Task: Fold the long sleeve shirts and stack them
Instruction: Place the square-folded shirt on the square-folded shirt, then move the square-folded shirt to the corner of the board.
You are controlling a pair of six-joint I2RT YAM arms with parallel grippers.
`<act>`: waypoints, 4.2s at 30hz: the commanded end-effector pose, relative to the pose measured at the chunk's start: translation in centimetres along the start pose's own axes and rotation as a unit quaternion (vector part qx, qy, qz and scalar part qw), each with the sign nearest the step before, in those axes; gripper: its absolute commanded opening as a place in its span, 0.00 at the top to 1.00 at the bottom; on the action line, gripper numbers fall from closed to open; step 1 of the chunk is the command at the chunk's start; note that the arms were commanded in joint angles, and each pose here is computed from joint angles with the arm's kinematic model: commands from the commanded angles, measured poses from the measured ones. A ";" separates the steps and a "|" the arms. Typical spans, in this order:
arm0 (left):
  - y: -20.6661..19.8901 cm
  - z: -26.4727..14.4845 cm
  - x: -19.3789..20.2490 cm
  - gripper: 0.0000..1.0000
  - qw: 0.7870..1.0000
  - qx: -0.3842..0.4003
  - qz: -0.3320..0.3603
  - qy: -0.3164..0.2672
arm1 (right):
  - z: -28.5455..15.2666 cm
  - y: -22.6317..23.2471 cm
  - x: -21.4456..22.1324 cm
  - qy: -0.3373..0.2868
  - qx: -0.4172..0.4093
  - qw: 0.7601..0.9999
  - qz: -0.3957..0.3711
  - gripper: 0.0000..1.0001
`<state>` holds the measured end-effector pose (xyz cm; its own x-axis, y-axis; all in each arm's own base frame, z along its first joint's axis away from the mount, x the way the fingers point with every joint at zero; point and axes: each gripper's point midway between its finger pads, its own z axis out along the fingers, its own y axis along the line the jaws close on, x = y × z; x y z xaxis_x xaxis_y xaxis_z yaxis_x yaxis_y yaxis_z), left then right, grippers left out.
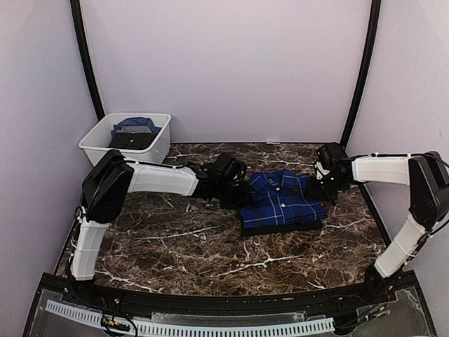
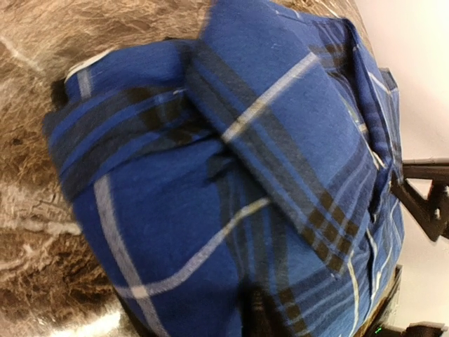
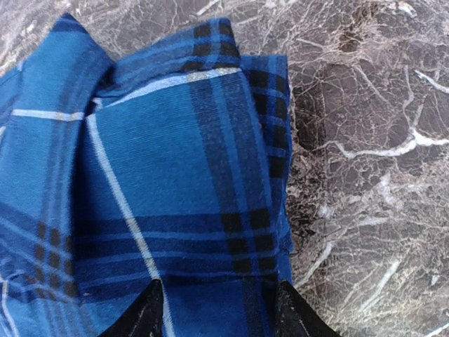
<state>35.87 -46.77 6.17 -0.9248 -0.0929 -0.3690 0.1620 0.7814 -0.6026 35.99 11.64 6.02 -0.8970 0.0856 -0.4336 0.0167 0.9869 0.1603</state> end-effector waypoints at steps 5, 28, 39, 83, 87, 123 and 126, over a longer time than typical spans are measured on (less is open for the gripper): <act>-1.7 -4.9 -3.3 0.36 0.998 -0.009 0.031 -0.055 | -5.8 2.4 -3.9 -0.077 -0.014 0.997 -0.019 0.27; 5.0 -21.3 -9.8 0.01 0.980 -0.047 0.011 -0.191 | -9.5 25.2 11.6 0.074 -0.279 0.947 -0.143 0.01; 5.4 -21.6 -9.5 0.01 0.982 -0.039 0.013 -0.183 | -6.0 28.0 15.2 0.126 -0.288 0.943 -0.111 0.01; 7.0 -21.2 -9.0 0.01 0.983 -0.048 -0.004 -0.176 | 7.0 4.7 0.6 0.063 -0.072 0.994 0.050 0.02; 7.2 -21.0 -8.9 0.01 0.983 -0.049 -0.002 -0.175 | 5.1 4.3 1.7 0.058 -0.078 0.993 0.067 0.01; 6.5 -21.3 -8.3 0.01 0.986 -0.022 -0.005 -0.167 | 6.9 -7.5 -8.4 -0.027 -0.026 0.985 0.169 0.01; 6.3 -21.2 -8.3 0.01 0.986 -0.018 -0.003 -0.165 | 6.3 -7.8 -8.5 -0.031 -0.016 0.986 0.163 0.01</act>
<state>37.32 -28.40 18.79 -0.7834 -0.2665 -0.5614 0.1261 0.8164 -0.5635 46.88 4.48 3.87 -0.7979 0.4175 -0.4348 0.2751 0.8940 0.3537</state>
